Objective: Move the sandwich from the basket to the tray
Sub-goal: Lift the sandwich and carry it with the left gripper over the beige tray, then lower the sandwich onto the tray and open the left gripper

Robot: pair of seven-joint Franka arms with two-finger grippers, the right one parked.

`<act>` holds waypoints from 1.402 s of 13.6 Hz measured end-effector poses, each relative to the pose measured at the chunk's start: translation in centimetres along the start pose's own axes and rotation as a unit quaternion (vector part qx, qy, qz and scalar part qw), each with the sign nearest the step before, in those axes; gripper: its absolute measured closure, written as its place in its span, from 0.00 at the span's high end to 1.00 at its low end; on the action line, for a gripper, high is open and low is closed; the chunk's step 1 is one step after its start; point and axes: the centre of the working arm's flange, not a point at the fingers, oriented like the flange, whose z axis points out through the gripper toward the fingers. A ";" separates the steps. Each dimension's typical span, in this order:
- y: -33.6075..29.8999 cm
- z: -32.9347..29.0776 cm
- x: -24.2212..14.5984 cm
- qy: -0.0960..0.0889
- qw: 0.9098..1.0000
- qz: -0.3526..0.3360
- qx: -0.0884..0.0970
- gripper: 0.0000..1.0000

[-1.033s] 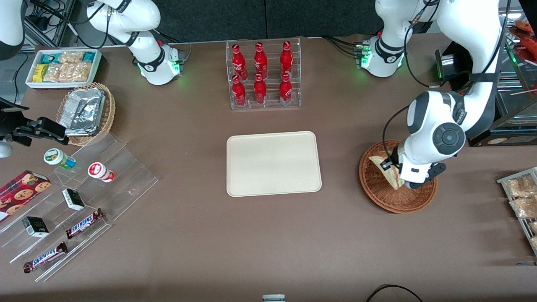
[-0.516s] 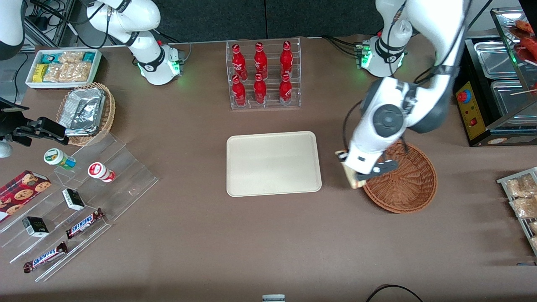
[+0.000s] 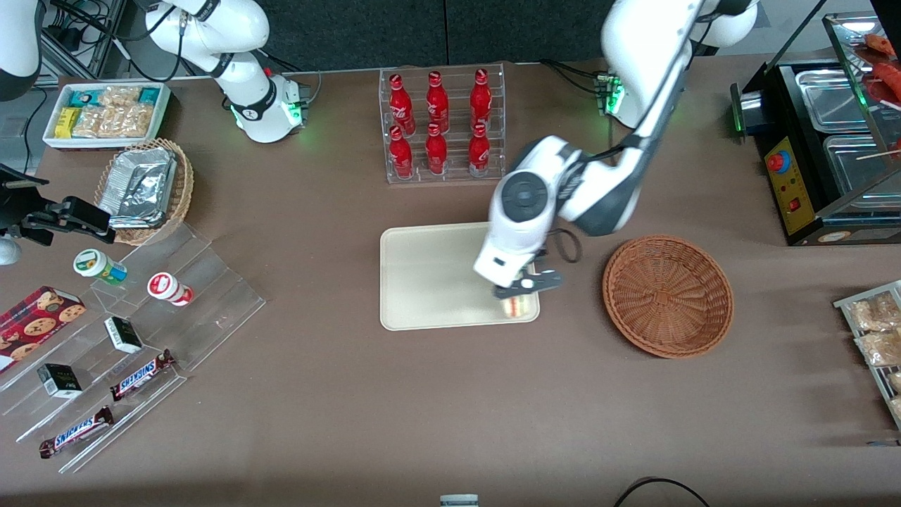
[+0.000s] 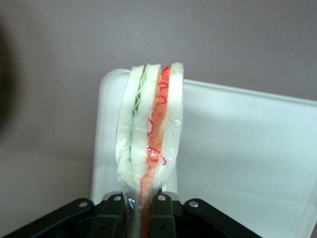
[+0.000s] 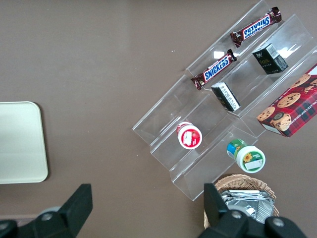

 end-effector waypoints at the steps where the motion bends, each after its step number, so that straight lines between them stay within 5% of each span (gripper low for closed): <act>1: 1.4 1.1 -0.7 -0.002 1.000 0.005 0.003 0.15; 13: 5.9 7.0 -2.5 -0.023 0.998 0.059 0.006 0.15; 19: 6.0 7.5 -3.8 -0.056 0.994 0.086 0.022 0.15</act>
